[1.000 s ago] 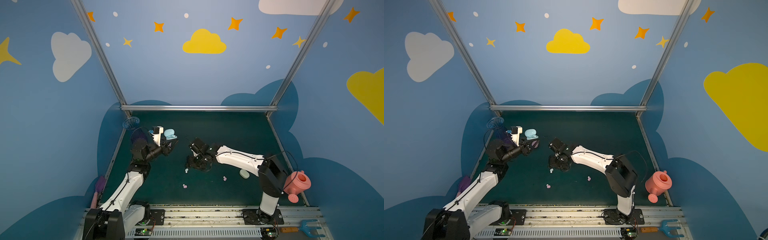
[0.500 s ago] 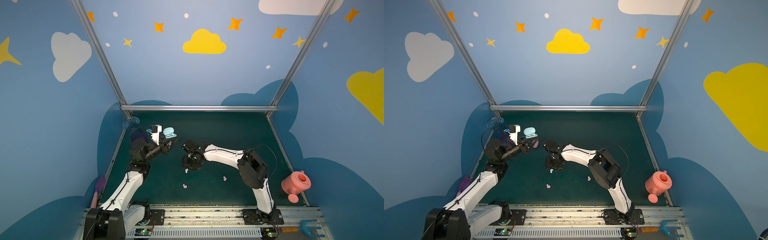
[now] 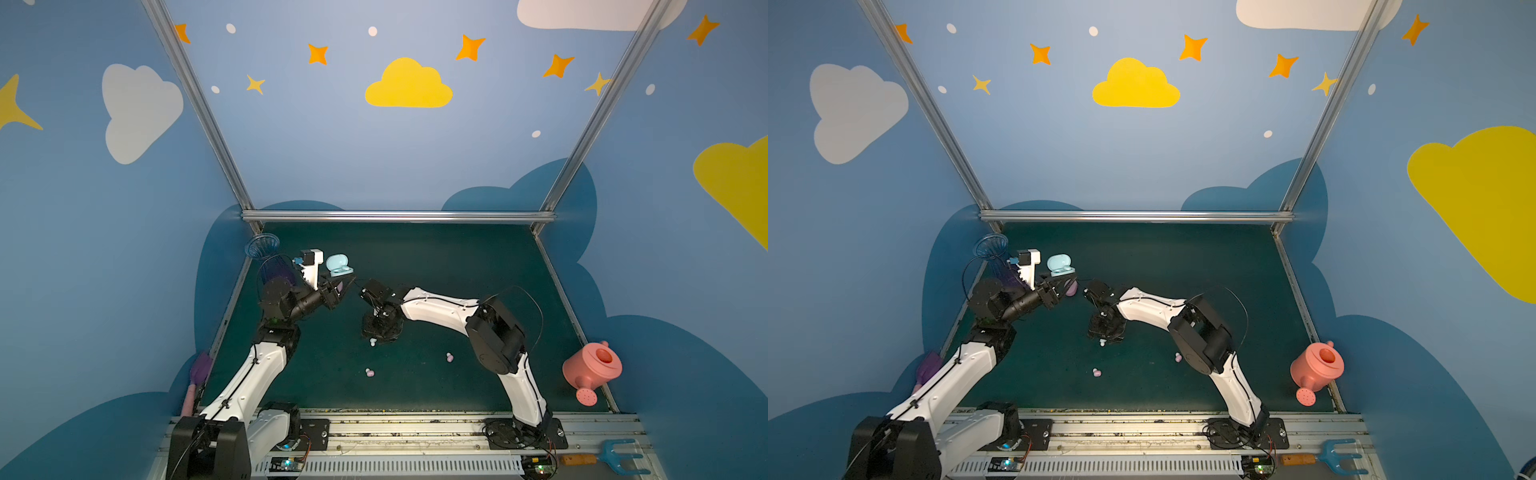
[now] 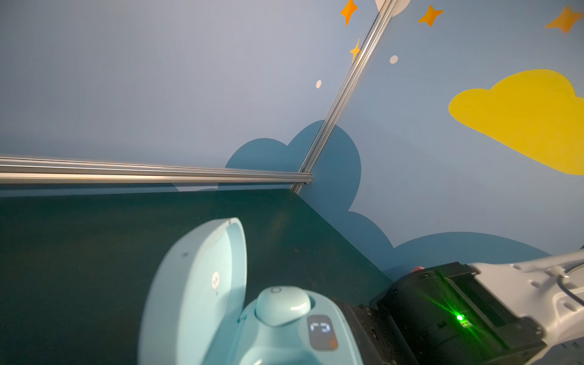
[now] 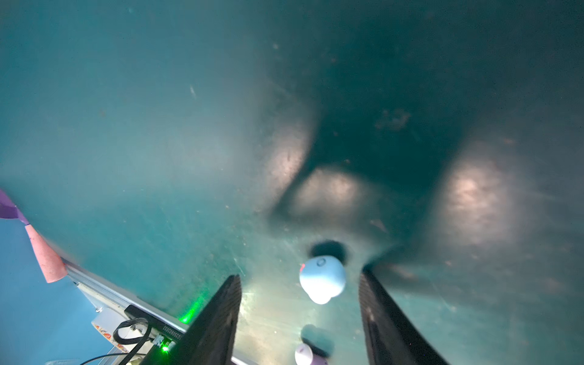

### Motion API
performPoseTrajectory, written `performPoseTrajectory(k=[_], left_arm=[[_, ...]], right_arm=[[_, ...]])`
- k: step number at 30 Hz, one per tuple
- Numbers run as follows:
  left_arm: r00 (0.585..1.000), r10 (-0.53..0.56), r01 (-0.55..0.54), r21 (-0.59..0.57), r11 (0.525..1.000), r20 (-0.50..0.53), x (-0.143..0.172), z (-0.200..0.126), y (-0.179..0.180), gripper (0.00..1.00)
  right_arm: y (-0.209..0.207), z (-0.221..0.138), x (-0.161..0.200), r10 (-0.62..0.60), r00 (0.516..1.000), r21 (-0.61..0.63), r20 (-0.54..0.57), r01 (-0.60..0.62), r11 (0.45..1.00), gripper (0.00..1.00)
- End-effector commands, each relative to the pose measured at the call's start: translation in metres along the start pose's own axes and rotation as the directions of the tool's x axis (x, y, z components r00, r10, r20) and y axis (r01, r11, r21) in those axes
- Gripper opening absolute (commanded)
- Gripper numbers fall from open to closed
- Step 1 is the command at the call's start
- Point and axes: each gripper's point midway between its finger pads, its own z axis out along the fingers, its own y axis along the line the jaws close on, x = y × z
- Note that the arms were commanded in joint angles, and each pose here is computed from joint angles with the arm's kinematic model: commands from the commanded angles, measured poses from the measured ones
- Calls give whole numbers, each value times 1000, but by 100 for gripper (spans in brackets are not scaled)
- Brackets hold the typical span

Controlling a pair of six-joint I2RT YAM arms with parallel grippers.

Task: Insert wireless bluetooth earbuds into charging case
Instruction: Pick up the wireless bluetooth earbud from the center of the table.

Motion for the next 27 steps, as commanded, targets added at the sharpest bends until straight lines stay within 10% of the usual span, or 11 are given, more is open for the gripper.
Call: performPoseTrajectory(k=[1,27], left_arm=[[998,45,-46,29,999,42,-18,-1,-10,17],[998,33,-34,24,999,49,-19,-1,-9,18]], right_arm=[[2,3,5,-3,1000,18,-27,4,1000,58],[-6,10,5,-58,997,187,-47,66,980,44]])
